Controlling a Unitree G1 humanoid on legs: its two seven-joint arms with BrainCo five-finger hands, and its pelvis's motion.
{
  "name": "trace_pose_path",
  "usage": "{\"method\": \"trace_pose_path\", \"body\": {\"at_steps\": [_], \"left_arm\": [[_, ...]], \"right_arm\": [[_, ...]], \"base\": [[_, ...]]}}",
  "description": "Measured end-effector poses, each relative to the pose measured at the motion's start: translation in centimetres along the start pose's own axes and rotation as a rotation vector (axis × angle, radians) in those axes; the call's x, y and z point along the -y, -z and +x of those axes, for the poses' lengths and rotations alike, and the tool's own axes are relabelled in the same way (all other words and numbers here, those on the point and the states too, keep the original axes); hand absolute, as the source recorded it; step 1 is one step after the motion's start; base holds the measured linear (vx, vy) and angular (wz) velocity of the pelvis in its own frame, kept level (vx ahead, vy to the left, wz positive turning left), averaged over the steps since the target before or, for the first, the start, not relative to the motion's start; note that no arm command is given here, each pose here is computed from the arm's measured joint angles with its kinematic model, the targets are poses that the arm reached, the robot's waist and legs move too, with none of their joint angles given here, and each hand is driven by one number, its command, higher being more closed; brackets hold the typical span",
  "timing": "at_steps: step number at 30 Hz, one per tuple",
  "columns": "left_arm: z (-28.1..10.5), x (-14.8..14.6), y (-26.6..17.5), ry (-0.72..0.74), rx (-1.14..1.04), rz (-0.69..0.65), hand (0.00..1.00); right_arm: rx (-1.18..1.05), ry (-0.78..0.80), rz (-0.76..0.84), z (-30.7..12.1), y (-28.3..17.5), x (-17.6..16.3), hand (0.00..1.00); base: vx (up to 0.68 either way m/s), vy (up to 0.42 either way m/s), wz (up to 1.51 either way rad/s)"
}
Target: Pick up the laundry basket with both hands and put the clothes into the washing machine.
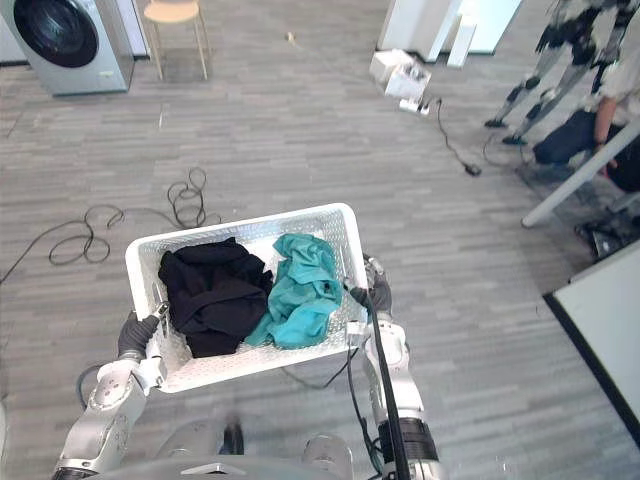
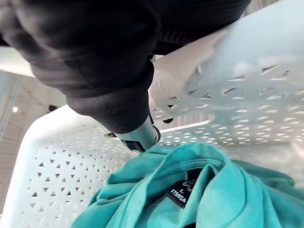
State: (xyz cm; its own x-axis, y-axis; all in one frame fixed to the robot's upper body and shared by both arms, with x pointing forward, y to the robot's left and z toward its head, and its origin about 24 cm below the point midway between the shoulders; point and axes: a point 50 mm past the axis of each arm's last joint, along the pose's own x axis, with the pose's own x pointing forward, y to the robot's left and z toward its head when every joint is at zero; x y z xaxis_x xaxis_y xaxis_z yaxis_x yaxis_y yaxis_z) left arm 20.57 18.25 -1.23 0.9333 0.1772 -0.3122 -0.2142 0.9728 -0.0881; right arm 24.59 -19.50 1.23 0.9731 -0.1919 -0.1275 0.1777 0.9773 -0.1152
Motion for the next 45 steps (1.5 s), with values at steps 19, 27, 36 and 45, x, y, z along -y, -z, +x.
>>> {"method": "trace_pose_path", "body": {"at_steps": [19,27,36,45], "left_arm": [[0.7,2.0,0.6,0.035,-0.004,0.024,1.0],[-1.0,1.6,0.3,-0.003,0.023,-0.016,1.0],[-0.3,1.4,-0.8,0.029,0.068,0.089,1.0],[0.6,2.6,-1.1,0.05,0.091,0.105,1.0]], "right_arm": [[0.015,0.04,-0.026,-0.7,-0.4,1.9,1.0],[0.033,0.038,0.014,-0.3,-1.0,1.6,1.0],[-0.031,0.085,0.038,-1.9,0.9,1.6,1.0],[0.05,0.124,0.059,-2.9,-0.8,2.7,1.0]], "base": [[0.74,-0.165,0.19],[0.69,0.177,-0.04],[0.83,0.125,0.48],[0.89,-0.202,0.25]]}}
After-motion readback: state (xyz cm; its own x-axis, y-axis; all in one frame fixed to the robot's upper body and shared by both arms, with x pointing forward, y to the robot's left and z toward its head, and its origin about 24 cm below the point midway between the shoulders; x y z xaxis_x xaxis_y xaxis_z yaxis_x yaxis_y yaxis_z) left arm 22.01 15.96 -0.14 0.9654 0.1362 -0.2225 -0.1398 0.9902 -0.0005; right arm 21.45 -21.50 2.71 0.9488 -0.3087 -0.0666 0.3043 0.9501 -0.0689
